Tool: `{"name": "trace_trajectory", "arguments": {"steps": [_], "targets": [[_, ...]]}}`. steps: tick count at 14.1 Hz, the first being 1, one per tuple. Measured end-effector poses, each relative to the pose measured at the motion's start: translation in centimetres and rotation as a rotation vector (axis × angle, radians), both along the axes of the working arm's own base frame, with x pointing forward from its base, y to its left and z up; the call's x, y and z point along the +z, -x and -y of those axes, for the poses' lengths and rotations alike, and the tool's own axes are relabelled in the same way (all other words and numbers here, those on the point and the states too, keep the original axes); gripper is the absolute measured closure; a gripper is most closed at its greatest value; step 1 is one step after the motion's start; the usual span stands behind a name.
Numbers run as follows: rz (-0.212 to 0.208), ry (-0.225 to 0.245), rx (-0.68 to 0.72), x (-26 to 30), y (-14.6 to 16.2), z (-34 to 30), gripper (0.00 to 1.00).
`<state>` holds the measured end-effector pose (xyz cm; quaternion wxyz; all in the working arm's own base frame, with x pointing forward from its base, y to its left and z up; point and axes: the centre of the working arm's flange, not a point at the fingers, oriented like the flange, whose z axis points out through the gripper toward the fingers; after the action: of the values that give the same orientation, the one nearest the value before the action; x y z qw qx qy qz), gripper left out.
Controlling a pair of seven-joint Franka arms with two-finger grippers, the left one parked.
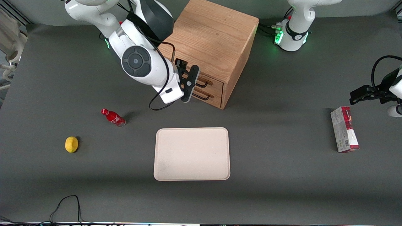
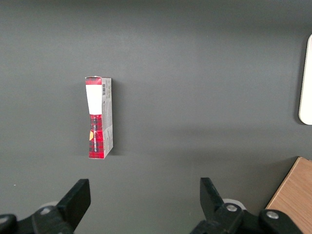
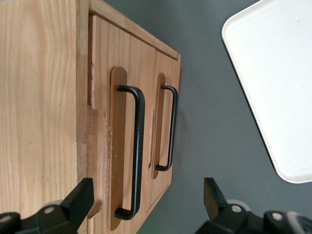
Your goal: Open upper drawer
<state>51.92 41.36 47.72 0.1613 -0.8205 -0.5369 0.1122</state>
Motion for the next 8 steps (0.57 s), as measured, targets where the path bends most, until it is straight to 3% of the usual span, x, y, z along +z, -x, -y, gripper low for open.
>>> {"name": "trace_trajectory", "arguments": {"steps": [8], "targets": [[-0.055, 0.021, 0.006, -3.8, -0.3, -0.3, 0.00]]}}
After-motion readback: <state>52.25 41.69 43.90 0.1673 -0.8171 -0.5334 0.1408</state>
